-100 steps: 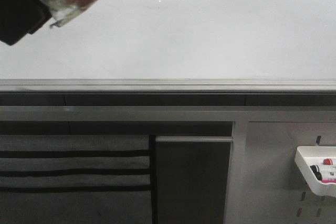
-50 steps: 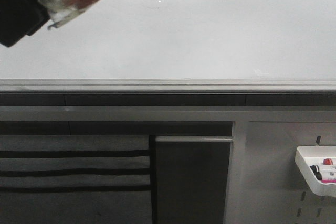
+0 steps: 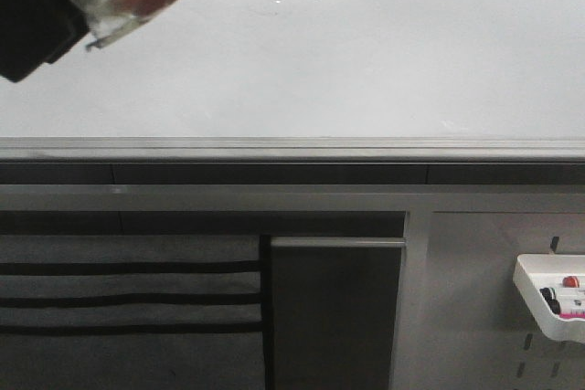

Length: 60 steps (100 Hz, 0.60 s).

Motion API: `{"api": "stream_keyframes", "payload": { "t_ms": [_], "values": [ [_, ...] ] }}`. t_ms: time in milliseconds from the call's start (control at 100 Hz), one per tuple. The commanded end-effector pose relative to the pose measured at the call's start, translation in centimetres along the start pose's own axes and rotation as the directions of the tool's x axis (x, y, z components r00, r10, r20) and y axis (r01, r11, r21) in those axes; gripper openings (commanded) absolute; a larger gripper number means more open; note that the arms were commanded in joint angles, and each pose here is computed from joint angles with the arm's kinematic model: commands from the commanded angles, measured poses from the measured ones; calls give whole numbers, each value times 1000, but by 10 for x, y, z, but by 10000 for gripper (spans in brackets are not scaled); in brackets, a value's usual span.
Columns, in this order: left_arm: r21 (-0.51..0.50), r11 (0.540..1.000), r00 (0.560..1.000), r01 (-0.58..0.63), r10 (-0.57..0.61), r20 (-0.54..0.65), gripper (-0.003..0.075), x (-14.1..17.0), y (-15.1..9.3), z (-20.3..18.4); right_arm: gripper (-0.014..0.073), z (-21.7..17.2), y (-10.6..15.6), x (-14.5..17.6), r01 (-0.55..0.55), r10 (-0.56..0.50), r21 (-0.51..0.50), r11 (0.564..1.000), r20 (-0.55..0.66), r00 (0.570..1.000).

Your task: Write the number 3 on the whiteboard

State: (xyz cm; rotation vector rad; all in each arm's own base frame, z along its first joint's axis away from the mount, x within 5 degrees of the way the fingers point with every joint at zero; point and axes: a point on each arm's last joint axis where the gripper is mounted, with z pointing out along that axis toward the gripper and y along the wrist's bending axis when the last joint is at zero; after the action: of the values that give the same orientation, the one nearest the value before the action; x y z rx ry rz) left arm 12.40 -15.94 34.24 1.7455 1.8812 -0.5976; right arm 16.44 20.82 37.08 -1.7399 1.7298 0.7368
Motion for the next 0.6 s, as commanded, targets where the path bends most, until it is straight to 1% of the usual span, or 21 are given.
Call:
{"api": "stream_keyframes", "payload": {
  "t_ms": [0, 100, 170, 190, 240, 250, 260, 300, 310, 340, 390, 430, 490, 590],
  "values": [
    [-19, 1000, 997, -8, 9, 80, -18, -12, -2, -10, -28, -14, 4, -14, 14, -16, 28, 1000, 78, 997],
    [-22, 1000, 997, -8, 9, 83, 6, -13, -2, -10, -28, -14, 4, -14, 14, -16, 28, 1000, 78, 997],
    [-27, 1000, 996, -11, 14, 89, 80, -14, -2, -12, -28, -15, 3, -15, 9, -13, 40, 999, 87, 996],
    [-32, 999, 995, -13, 16, 94, 122, -14, -2, -13, -28, -15, 3, -15, 4, -8, 44, 999, 90, 996],
    [-50, 998, 995, -22, 27, 96, 195, -15, -2, -16, -28, -16, 3, -16, 3, -9, 58, 998, 100, 995],
    [-57, 998, 995, -23, 29, 98, 235, -15, -2, -17, -28, -16, 2, -16, 1, -7, 60, 998, 100, 995],
    [-61, 998, 995, -22, 28, 99, 235, -16, -1, -17, -28, -17, 2, -16, 2, -8, 64, 998, 100, 995],
    [-91, 996, 994, -15, 25, 106, 326, -16, 0, -20, -28, -19, 2, -16, -6, -1, 74, 997, 100, 995],
    [-95, 995, 994, -14, 24, 104, 326, -16, 0, -20, -28, -20, 2, -16, -5, -3, 76, 997, 99, 995],
    [-123, 992, 994, -4, 18, 108, 383, -16, 1, -22, -28, -22, 2, -15, -12, 3, 88, 996, 97, 995],
    [-176, 984, 994, 18, 1, 108, 447, -14, 2, -27, -28, -28, 0, -12, -41, 30, 123, 992, 84, 996],
    [-212, 977, 994, 35, -11, 113, 468, -13, 3, -31, -28, -33, -1, -10, -75, 64, 152, 986, 78, 995],
    [-260, 964, 992, 50, -18, 124, 473, -11, 3, -38, -28, -46, -3, -4, -121, 109, 219, 968, 66, 992],
    [-286, 955, 986, 76, -30, 164, 473, -8, -4, -48, -28, -64, -4, 8, -217, 211, 283, 934, 53, 976]
  ]
}}
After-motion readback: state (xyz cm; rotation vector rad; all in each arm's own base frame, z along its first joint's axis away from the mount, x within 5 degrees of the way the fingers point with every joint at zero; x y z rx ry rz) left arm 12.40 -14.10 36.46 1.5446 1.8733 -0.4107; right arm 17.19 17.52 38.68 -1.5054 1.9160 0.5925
